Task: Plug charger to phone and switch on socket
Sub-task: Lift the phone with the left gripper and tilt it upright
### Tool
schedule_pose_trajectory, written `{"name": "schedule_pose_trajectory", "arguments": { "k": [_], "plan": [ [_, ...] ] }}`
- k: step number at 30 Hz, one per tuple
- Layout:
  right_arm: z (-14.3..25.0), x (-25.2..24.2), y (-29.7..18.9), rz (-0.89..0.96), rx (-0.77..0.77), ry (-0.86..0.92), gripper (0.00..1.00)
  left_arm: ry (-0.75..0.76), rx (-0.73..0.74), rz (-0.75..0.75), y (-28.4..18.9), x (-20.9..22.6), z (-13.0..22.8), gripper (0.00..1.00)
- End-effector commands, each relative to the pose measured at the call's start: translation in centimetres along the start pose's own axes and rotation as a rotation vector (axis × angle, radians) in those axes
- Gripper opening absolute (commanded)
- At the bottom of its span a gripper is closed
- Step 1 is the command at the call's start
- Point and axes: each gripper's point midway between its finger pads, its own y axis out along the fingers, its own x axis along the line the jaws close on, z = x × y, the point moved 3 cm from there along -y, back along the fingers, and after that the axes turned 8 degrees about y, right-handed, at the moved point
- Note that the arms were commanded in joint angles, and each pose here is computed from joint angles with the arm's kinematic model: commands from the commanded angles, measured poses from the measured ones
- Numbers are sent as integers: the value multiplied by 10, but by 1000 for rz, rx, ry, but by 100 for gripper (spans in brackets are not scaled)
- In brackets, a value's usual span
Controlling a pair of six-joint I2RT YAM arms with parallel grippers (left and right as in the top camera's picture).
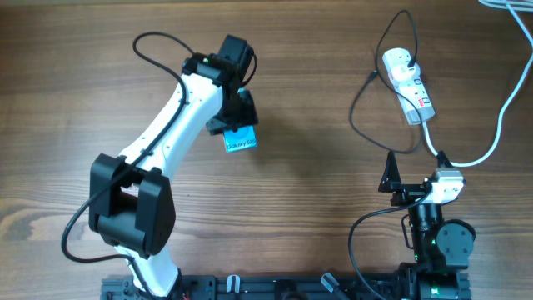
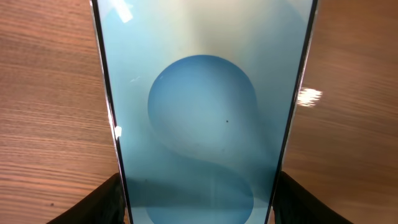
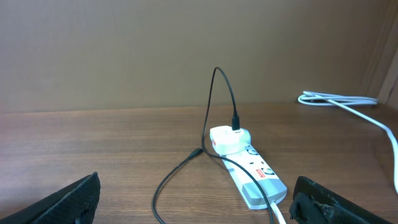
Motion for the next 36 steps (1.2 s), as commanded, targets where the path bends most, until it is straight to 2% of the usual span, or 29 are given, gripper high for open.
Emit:
{"name": "schedule_pose_trajectory", "arguments": {
  "k": [1,10,11,13,15,17,20,28,30,32,36],
  "plan": [
    [-2,0,-1,4,-13,-12,100,-2,-19,178,-34,-31,-10,58],
    [-2,0,-1,2,-12,-3,100,-8,96,521,-84,-69,8,58],
    [-2,1,-1,-8,-10,50,100,-14,132,589,-90,-73,10,58],
    [-1,4,-1,-29,-4,255,100,-33,180,687,-100,-77,12,58],
    [-1,13,-1,-83,28,642,100,-103,230,778,-110,-75,8,54],
    [4,32,-3,-195,138,965,100,-155,253,833,-117,-69,2,55],
    [14,55,-9,-305,310,1122,100,-214,294,914,-128,-63,-3,57],
    [44,56,-4,-238,465,1135,100,-235,301,947,-133,-58,-6,57],
    [48,57,-4,-256,475,1043,100,-235,301,947,-133,-58,-6,57],
    [44,66,-5,-369,455,835,100,-235,296,939,-132,-57,-7,56],
    [35,75,-5,-471,422,715,100,-245,265,883,-124,-52,-10,56]
  ]
}}
